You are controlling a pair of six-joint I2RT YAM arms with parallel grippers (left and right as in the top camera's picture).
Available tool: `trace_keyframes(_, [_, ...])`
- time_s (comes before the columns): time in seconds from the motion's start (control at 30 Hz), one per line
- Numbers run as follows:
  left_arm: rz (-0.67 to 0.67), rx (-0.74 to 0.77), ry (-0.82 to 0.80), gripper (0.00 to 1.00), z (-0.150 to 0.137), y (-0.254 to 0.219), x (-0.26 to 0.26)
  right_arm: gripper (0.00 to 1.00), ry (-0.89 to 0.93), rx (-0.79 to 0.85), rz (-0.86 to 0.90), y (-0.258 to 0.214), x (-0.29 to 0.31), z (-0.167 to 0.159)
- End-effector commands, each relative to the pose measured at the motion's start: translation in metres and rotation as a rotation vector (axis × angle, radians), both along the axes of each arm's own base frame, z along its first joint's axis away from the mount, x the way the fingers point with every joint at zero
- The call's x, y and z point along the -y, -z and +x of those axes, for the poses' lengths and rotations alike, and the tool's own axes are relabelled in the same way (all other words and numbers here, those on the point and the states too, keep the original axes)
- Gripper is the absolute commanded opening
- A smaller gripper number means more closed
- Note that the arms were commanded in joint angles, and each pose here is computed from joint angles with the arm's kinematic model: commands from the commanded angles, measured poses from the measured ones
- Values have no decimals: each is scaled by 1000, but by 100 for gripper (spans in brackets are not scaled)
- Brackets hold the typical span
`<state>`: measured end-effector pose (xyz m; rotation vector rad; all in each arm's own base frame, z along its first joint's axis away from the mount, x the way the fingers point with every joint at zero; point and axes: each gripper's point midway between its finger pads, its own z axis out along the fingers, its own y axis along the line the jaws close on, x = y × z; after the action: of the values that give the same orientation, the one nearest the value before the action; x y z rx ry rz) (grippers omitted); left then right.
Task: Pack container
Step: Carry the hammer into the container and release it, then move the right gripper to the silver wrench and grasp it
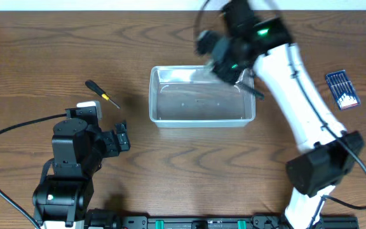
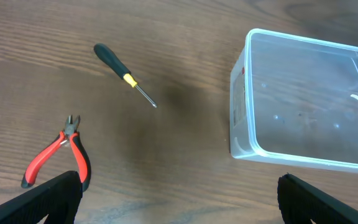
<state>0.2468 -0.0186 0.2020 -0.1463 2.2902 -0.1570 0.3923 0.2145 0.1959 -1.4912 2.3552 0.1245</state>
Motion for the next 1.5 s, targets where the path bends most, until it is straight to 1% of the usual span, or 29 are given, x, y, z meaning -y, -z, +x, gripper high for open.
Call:
trace_keyframes(0.0, [5, 18, -9, 98, 1, -8, -2, 1, -235, -23, -41, 26, -22, -11])
trace_keyframes(0.13, [5, 18, -9, 98, 1, -8, -2, 1, -305, -124, -33, 66, -40, -18])
trace_keyframes(0.33, [5, 18, -9, 98, 1, -8, -2, 1, -303, -258, -80, 130, -40, -19])
trace_keyframes(0.43, [5, 18, -9, 98, 1, -8, -2, 2, -301, -315, -101, 153, -38, -23])
trace_keyframes(0.53, [5, 18, -9, 98, 1, -8, -2, 2, -293, -344, -111, 166, -37, -25])
trace_keyframes(0.6, [5, 18, -9, 98, 1, -8, -2, 8, -292, -355, -115, 171, -36, -26])
trace_keyframes(0.7, [5, 18, -9, 98, 1, -8, -2, 19, -285, -358, -117, 172, -36, -26])
trace_keyframes(0.73, [5, 18, -9, 98, 1, -8, -2, 26, -285, -357, -116, 172, -36, -26])
trace_keyframes(0.77, [5, 18, -9, 98, 1, -8, -2, 36, -285, -357, -118, 172, -36, -26])
trace_keyframes(0.8, [5, 18, -9, 98, 1, -8, -2, 50, -285, -356, -120, 172, -35, -25])
trace_keyframes(0.87, [5, 18, -9, 98, 1, -8, -2, 54, -284, -356, -121, 172, -35, -25])
trace_keyframes(0.93, [5, 18, -9, 98, 1, -8, -2, 54, -271, -346, -121, 169, -36, -23])
trace_keyframes(1.0, [5, 18, -9, 98, 1, -8, -2, 54, -213, -315, -122, 156, -37, -13])
trace_keyframes(1.07, [5, 18, -9, 98, 1, -8, -2, 55, -197, -264, -104, 129, -41, -5])
trace_keyframes(1.13, [5, 17, -9, 98, 1, -8, -2, 55, -183, -176, -64, 85, -46, 6])
trace_keyframes(1.2, [5, 16, -9, 98, 1, -8, -2, 57, -110, -55, -22, 35, -43, 23])
trace_keyframes(1.27, [5, 16, -9, 98, 1, -8, -2, 61, 91, 110, 10, -21, -21, 51])
trace_keyframes(1.3, [5, 16, -9, 98, 1, -8, -2, 63, 231, 193, 19, -47, 0, 67])
trace_keyframes(1.33, [5, 16, -9, 98, 1, -8, -2, 72, 357, 255, 27, -67, 23, 79])
trace_keyframes(1.37, [5, 16, -9, 98, 1, -8, -2, 84, 514, 310, 39, -84, 54, 90])
trace_keyframes(1.4, [5, 16, -9, 98, 1, -8, -2, 89, 642, 339, 52, -95, 82, 97])
trace_keyframes(1.47, [5, 16, -9, 98, 1, -8, -2, 92, 887, 324, 94, -99, 143, 104])
